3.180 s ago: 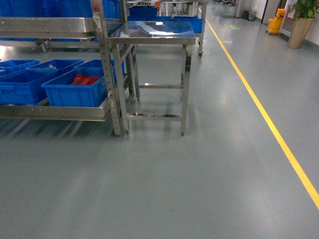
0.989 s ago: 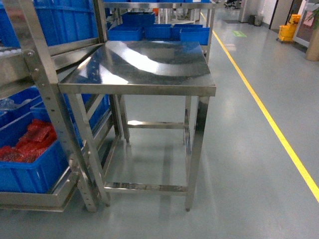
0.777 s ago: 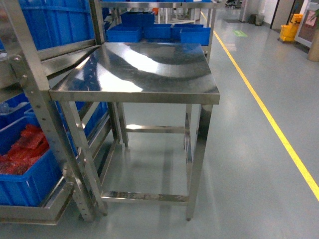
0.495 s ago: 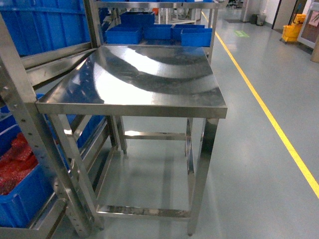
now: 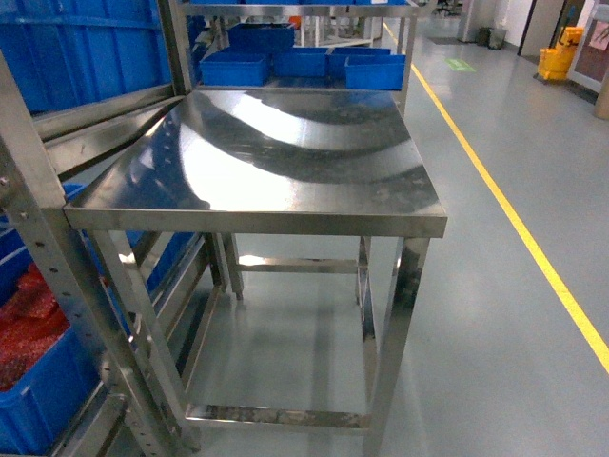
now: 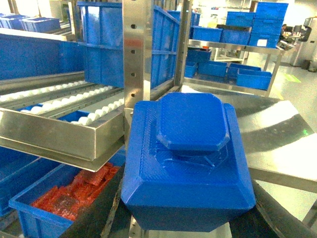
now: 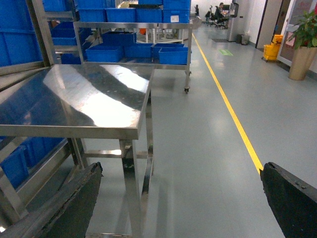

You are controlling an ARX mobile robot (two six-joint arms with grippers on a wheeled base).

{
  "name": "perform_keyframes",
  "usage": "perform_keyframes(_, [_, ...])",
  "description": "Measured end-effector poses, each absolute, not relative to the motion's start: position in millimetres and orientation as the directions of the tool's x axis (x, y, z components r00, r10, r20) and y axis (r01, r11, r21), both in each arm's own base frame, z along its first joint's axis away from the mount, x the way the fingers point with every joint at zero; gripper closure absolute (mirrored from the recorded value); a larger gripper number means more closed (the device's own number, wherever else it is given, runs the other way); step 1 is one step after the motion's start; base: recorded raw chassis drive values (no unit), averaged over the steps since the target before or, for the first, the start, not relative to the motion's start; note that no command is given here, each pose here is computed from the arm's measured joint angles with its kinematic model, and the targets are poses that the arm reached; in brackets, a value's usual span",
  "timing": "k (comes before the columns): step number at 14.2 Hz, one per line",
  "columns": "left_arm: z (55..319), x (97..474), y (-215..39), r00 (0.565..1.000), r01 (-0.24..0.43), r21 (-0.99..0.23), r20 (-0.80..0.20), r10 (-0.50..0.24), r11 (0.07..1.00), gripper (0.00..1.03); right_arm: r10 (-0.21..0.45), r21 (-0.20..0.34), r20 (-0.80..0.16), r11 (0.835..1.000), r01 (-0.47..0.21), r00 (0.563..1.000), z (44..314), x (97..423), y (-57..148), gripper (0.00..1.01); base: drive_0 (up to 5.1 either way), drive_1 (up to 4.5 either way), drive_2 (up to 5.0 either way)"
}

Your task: Pick blue part to blue bin on bottom shelf

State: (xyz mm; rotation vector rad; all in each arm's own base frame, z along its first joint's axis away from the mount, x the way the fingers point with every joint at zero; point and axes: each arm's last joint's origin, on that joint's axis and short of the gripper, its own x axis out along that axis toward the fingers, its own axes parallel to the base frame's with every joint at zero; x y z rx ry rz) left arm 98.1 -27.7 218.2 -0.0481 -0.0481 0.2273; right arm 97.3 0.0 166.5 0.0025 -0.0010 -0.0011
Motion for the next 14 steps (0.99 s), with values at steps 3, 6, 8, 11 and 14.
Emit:
perform_keyframes(3, [218.3,98.1,-27.5,0.973,-0.227,-0.054,0.043,0.229,0.972,0.60,0.000,0.002,0.003,1.000,0.000,1.000,166.8,97.3,0.0,0.03,0.0,4.22,-4.3])
perform_keyframes(6, [218.5,98.0,-27.4,0.972,-0.229,-0.056,0.045,0.232,0.972,0.60,0.000,0.002,0.004,1.000,0.000,1.000,166.8,97.3,0.0,0.03,-1.7,3.60,-2.1])
perform_keyframes(8, [218.3,97.9,-27.4,0.972,-0.230,-0.054,0.043,0.233,0.972,0.60,0.000,0.003,0.001,1.000,0.000,1.000,166.5,97.3,0.0,0.03,-5.0,2.43,2.4])
perform_keyframes(11, [218.2,98.0,-27.4,0.972,-0.231,-0.054,0.042,0.233,0.972,0.60,0.000,0.003,-0.001,1.000,0.000,1.000,166.4,97.3,0.0,0.03,-4.9,2.53,2.5])
perform_keyframes(14, [218.5,97.9,-27.3,0.971,-0.230,-0.056,0.045,0.233,0.971,0.60,0.000,0.003,0.001,1.000,0.000,1.000,166.6,97.3,0.0,0.03,-5.0,2.44,2.4])
